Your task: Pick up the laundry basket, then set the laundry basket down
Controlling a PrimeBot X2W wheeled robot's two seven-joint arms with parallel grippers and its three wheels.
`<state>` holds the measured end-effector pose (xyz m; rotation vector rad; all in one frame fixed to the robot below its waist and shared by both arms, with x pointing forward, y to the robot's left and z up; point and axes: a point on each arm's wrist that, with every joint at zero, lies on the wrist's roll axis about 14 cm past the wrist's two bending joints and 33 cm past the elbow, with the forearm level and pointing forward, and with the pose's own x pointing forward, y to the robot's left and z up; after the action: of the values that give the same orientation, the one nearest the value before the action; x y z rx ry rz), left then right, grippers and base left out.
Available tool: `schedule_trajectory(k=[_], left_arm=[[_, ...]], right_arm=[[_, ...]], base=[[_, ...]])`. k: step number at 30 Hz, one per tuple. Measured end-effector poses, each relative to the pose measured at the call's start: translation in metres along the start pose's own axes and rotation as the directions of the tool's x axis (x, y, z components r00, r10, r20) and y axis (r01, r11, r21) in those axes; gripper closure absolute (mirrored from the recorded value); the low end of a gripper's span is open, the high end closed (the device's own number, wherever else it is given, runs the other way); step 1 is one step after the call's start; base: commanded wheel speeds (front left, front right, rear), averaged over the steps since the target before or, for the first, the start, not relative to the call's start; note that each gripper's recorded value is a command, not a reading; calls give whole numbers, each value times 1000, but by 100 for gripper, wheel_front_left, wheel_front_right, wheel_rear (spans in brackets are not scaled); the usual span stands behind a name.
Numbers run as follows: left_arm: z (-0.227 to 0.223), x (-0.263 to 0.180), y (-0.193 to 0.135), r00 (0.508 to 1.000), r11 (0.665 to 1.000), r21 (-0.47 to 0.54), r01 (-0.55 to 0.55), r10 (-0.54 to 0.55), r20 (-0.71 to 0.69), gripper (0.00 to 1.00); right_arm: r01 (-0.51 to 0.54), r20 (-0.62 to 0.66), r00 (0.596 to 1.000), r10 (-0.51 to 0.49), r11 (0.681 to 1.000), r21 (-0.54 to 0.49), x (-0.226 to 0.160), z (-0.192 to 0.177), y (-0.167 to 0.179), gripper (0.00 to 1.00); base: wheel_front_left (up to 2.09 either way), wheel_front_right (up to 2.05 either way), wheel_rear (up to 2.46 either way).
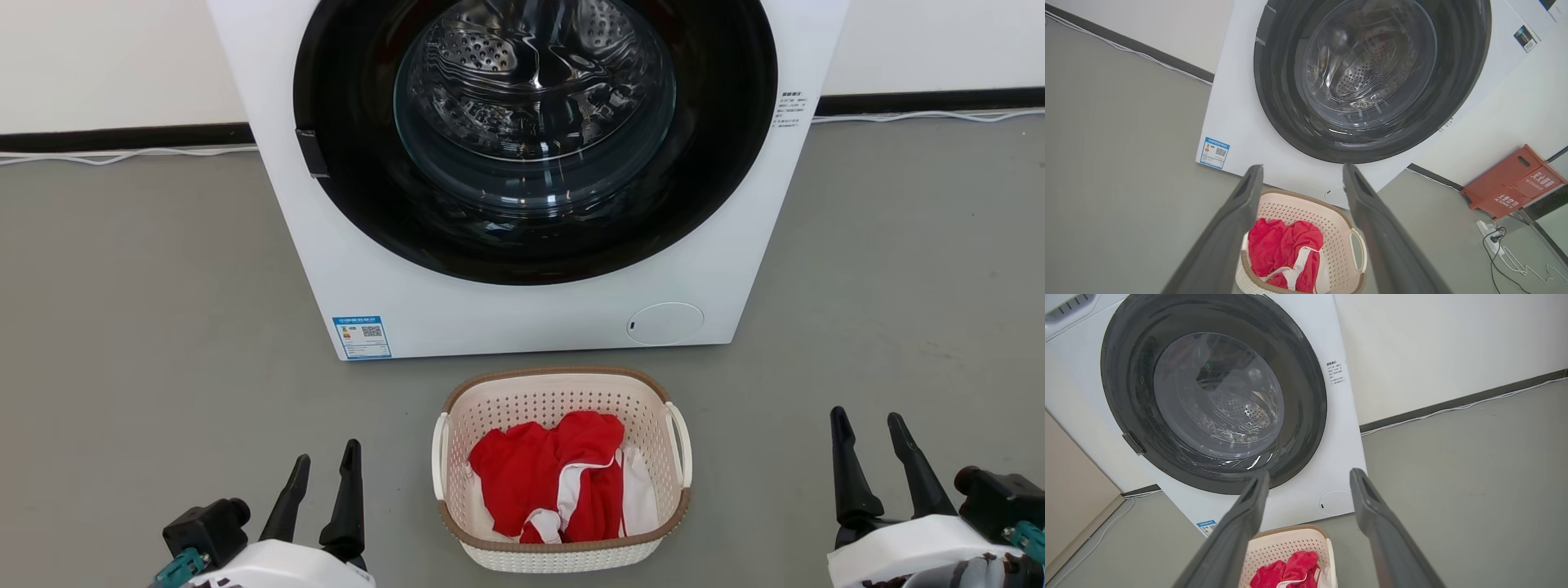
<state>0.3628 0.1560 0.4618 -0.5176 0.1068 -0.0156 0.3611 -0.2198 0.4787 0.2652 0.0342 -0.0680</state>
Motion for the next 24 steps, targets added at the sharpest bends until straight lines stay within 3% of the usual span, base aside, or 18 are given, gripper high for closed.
schedule_trajectory(k=[24], left_arm=[[-3,-1,-8,998,966,252,52,-57,12,0]], right_arm=[[-29,6,999,31,961,-274,-2,-3,0,0]], base=[[0,0,0]])
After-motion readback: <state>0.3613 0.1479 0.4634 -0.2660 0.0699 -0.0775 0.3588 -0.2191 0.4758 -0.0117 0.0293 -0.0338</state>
